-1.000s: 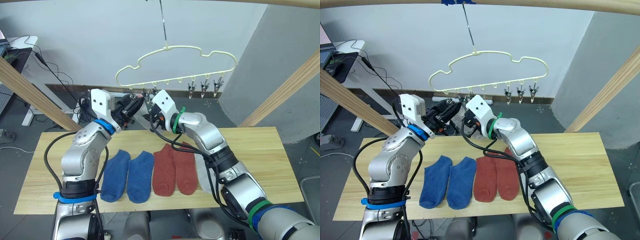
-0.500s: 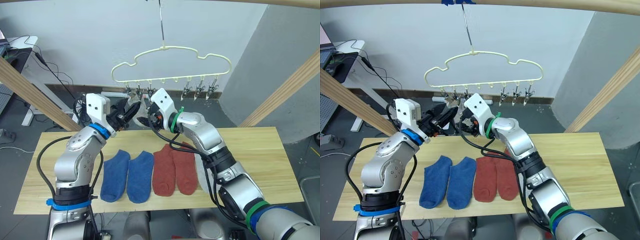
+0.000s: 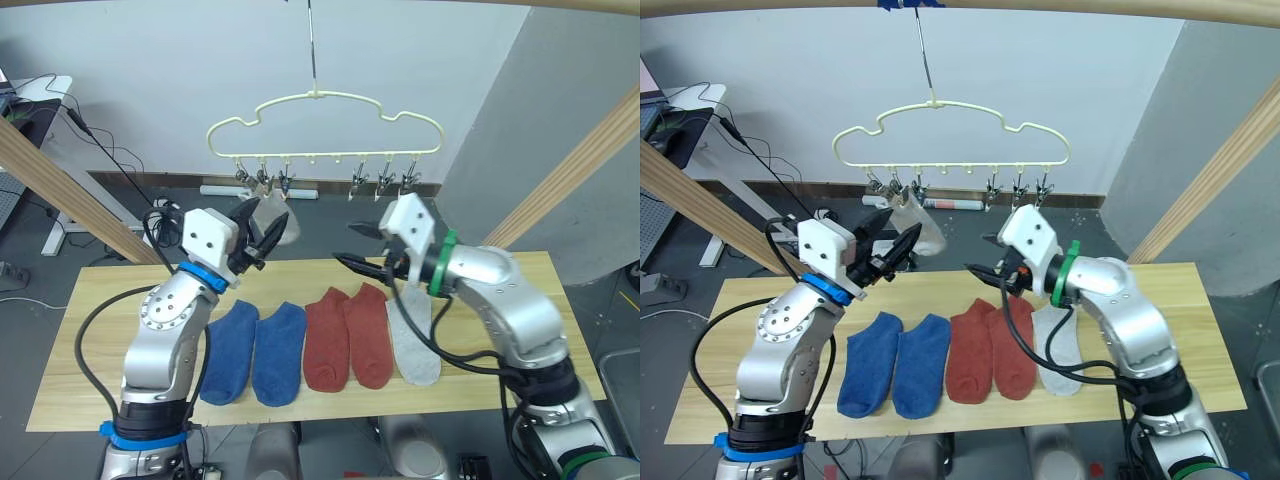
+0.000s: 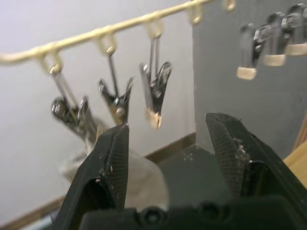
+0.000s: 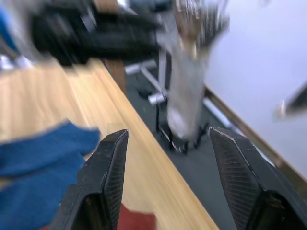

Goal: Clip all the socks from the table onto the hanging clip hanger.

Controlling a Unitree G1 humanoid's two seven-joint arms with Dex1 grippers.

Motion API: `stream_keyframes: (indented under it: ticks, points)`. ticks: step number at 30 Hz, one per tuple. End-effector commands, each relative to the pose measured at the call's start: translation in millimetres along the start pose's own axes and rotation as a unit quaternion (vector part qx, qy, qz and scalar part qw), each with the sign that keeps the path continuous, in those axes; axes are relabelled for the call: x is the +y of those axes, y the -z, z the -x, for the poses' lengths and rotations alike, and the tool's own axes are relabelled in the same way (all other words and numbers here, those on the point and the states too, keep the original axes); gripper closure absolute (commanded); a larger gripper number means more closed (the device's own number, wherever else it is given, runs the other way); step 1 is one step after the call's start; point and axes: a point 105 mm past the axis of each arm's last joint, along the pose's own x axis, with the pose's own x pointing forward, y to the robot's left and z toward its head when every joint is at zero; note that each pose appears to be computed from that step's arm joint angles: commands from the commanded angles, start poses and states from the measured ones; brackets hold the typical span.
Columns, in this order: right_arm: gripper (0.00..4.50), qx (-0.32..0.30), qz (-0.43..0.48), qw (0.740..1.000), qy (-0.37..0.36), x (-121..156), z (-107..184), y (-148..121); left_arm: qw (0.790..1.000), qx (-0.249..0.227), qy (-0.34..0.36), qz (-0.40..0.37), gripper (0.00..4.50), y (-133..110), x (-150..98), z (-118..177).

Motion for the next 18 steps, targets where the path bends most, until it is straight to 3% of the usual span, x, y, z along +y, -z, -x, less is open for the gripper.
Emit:
stream_keyframes:
  ticks: [1, 6, 10, 18]
  points:
    - [1.72, -0.033, 0.001, 0.999, -0.015, 10.4, 17.0, -24.5, 0.999, -0.035, -0.021, -0.01, 1.68, -9.5, -2.9, -8.2]
    - [1.72, -0.024, -0.005, 1.0, -0.01, 11.1, 22.4, -25.3, 0.998, -0.043, -0.052, 0.0, 1.68, -6.5, 0.3, -12.6]
    - [1.68, -0.021, -0.008, 1.0, 0.005, 5.9, 25.8, -25.7, 0.997, -0.044, -0.068, 0.014, 2.53, -2.7, 1.9, -17.1]
    - [1.68, -0.015, -0.012, 1.0, 0.017, 1.2, 30.3, -24.6, 0.993, -0.056, -0.102, 0.01, 2.53, -3.9, 11.9, -24.6]
